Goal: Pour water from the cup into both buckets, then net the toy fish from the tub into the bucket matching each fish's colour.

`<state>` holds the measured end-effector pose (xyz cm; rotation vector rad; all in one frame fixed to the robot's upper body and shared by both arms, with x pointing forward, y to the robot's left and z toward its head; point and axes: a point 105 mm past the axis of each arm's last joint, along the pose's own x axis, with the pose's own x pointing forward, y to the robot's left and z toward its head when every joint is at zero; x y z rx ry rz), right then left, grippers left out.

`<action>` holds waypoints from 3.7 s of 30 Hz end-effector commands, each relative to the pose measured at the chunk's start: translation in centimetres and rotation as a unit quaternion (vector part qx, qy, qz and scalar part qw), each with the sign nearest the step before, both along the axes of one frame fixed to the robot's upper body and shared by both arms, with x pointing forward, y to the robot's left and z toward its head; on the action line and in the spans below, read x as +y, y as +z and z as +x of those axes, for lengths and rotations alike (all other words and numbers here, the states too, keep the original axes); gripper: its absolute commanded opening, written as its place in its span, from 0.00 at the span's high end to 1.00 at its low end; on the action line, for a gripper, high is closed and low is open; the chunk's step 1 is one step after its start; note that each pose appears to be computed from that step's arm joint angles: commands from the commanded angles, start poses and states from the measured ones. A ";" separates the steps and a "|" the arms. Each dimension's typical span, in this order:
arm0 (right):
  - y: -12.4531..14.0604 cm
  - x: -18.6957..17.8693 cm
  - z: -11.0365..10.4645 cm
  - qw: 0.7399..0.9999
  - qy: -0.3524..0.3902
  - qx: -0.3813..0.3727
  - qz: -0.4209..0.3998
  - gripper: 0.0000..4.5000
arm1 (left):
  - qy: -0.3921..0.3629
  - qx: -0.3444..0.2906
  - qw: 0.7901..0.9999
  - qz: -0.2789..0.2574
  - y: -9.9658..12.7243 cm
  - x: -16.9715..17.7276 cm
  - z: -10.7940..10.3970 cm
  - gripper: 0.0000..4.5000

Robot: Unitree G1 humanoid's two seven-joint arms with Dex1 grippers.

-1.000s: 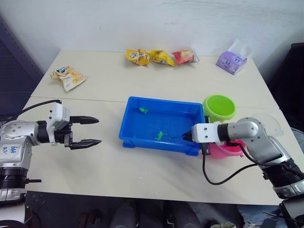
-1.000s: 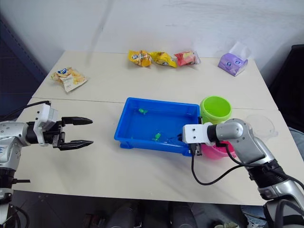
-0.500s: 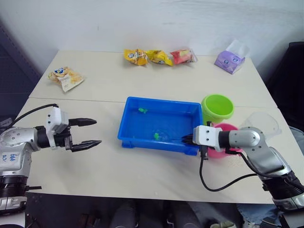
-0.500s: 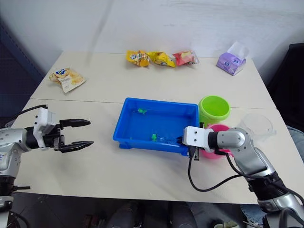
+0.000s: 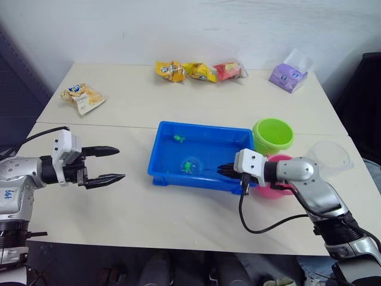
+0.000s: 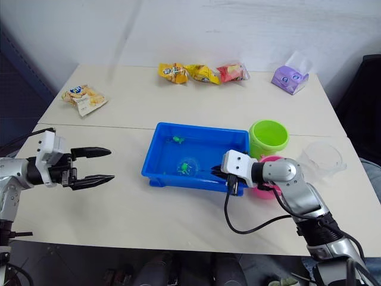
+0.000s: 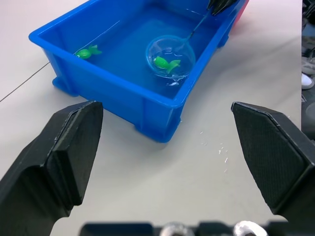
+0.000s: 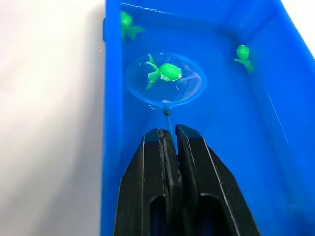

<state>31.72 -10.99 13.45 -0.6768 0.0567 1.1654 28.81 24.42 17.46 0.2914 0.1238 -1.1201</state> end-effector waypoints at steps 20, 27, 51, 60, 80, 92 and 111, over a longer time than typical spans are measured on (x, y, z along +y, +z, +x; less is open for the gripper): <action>9.6 -12.9 -2.2 0.971 -0.194 -0.119 0.077 1.00 | -0.073 -0.033 0.985 -0.152 5.0 -9.9 3.1 0.00; 9.2 -18.4 -0.9 0.940 -0.263 -0.216 -0.011 1.00 | -0.086 -0.048 0.982 -0.162 5.0 -11.9 4.0 0.00; 8.1 -21.4 -0.3 0.737 -0.141 -0.563 -0.348 1.00 | -0.113 -0.067 0.978 -0.161 3.4 -13.0 4.1 0.00; 6.2 -21.4 -0.9 0.721 -0.110 -0.579 -0.365 1.00 | -0.113 -0.074 0.977 -0.166 3.4 -12.9 4.4 0.00; 9.2 -21.7 -1.0 0.670 -0.146 -0.634 -0.357 1.00 | -0.121 -0.083 0.975 -0.167 2.8 -13.1 4.6 0.00; 7.5 -21.2 -0.7 0.690 -0.163 -0.616 -0.344 1.00 | -0.122 -0.083 0.975 -0.166 3.0 -13.5 4.5 0.00; 4.5 -4.6 -1.1 0.994 -0.044 -0.089 0.038 1.00 | -0.035 -0.071 0.996 -0.030 1.6 -1.4 2.3 0.00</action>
